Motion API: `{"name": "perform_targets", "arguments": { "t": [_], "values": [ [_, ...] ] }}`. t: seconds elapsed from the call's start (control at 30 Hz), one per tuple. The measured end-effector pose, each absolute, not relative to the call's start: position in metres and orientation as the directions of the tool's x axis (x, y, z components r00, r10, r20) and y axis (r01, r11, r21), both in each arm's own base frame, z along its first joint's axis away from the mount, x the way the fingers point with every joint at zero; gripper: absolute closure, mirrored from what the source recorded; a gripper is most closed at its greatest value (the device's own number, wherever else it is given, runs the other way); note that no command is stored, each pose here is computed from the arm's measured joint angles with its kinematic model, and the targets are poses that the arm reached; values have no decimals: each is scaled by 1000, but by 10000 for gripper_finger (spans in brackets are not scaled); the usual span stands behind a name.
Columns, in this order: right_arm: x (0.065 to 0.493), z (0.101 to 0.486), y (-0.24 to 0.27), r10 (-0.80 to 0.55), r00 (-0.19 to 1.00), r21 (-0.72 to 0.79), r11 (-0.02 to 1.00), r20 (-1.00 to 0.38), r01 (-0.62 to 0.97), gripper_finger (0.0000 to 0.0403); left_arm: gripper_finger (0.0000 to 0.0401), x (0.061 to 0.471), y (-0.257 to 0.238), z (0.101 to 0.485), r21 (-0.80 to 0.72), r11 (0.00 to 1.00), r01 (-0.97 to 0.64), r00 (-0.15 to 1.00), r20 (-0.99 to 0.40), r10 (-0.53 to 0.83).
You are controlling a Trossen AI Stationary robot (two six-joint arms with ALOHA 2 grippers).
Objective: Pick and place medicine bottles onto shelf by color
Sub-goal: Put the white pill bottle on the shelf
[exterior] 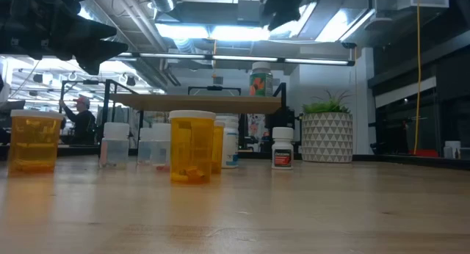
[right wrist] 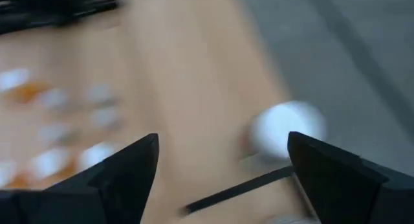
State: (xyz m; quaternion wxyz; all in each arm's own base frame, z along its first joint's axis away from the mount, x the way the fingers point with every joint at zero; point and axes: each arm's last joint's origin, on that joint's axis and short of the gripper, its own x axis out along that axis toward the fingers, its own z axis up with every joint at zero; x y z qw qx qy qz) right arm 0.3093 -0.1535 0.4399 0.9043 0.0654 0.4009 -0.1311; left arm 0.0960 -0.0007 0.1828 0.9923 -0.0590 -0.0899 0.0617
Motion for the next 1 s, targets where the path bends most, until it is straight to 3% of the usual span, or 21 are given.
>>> {"name": "perform_targets", "arguments": {
  "t": [0.13, 0.23, 0.43, 0.7, 0.9, 1.0],
  "values": [
    [313, 434, -123, 26, 616, 152, 976, -788, 153, 59, 182, 96, -1, 183, -128, 985, -112, 976, 171, 133],
    [322, 423, -102, 74, 566, 172, 977, -821, 122, 59, 182, 96, -1, 183, -128, 985, -112, 976, 171, 133],
    [346, 393, -65, 14, 507, 119, 977, -862, 176, 59, 182, 96, -1, 183, -128, 985, -112, 977, 169, 133],
    [350, 354, -11, -28, 331, 42, 979, -943, 201, 59, 182, 96, -1, 183, -127, 985, -113, 977, 168, 133],
    [326, 321, 12, -131, 19, -117, 933, -991, 341, 59, 182, 96, -1, 182, -127, 986, -113, 977, 165, 133],
    [314, 309, 27, -136, -52, -146, 930, -989, 337, 59, 182, 96, -1, 182, -127, 985, -113, 977, 165, 133]
  ]
}}
